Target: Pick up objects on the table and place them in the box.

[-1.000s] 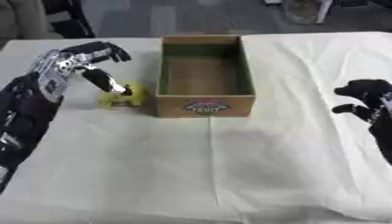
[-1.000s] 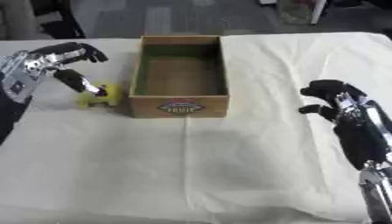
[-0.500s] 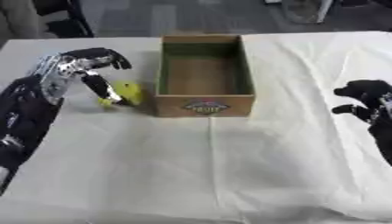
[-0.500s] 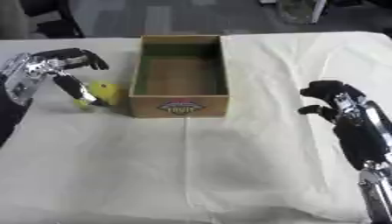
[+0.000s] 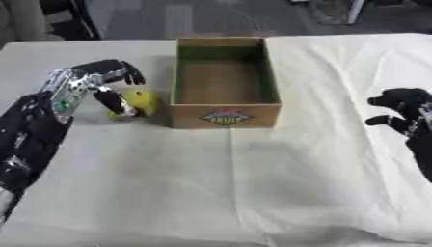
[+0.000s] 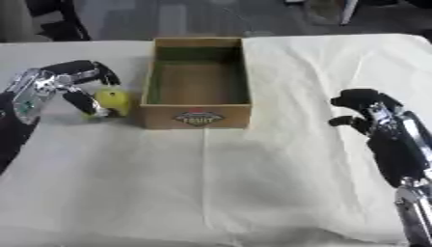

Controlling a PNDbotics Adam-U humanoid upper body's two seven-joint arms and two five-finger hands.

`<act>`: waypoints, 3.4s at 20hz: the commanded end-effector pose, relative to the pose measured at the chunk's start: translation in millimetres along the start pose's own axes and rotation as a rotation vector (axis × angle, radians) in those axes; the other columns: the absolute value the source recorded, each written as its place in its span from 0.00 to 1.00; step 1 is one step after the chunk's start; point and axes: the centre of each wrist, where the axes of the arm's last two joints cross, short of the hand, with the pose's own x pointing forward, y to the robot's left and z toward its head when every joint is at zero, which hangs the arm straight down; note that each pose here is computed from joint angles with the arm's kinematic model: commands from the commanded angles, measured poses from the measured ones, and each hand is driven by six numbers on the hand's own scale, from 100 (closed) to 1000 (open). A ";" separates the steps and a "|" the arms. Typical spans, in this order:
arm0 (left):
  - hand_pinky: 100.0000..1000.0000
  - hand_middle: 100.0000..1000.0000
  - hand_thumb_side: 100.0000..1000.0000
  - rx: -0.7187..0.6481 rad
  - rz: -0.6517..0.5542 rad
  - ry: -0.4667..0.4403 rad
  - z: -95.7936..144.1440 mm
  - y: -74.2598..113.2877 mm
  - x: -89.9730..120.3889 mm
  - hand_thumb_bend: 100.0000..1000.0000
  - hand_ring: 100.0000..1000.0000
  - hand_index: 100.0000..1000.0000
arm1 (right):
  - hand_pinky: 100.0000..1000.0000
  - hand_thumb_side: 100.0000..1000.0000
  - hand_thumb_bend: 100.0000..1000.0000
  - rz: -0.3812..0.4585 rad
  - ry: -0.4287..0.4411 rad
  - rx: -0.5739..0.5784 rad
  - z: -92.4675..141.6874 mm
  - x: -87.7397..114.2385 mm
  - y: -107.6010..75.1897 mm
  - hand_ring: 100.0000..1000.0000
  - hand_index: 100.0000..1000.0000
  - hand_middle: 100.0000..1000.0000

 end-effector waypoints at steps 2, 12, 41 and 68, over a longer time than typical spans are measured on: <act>0.76 0.57 0.22 0.043 -0.024 0.020 3.4 8.3 -3.6 0.35 0.65 0.74 | 0.58 0.66 0.00 0.023 -0.019 0.013 -3.8 6.5 -2.0 0.78 0.69 0.60; 0.50 0.24 0.17 0.202 -0.042 0.019 10.4 25.2 -2.9 0.00 0.29 0.47 | 0.58 0.66 0.00 0.023 -0.018 0.008 -3.8 5.9 -2.8 0.78 0.69 0.60; 0.62 0.36 0.14 0.463 -0.100 -0.130 -26.6 64.1 74.3 0.00 0.41 0.57 | 0.58 0.68 0.00 -0.004 -0.042 0.111 -20.0 10.0 14.7 0.78 0.69 0.60; 0.77 0.61 0.17 0.692 0.391 -0.441 54.6 112.6 95.3 0.09 0.66 0.75 | 0.58 0.67 0.00 0.004 -0.034 0.055 -13.9 7.4 6.1 0.78 0.69 0.60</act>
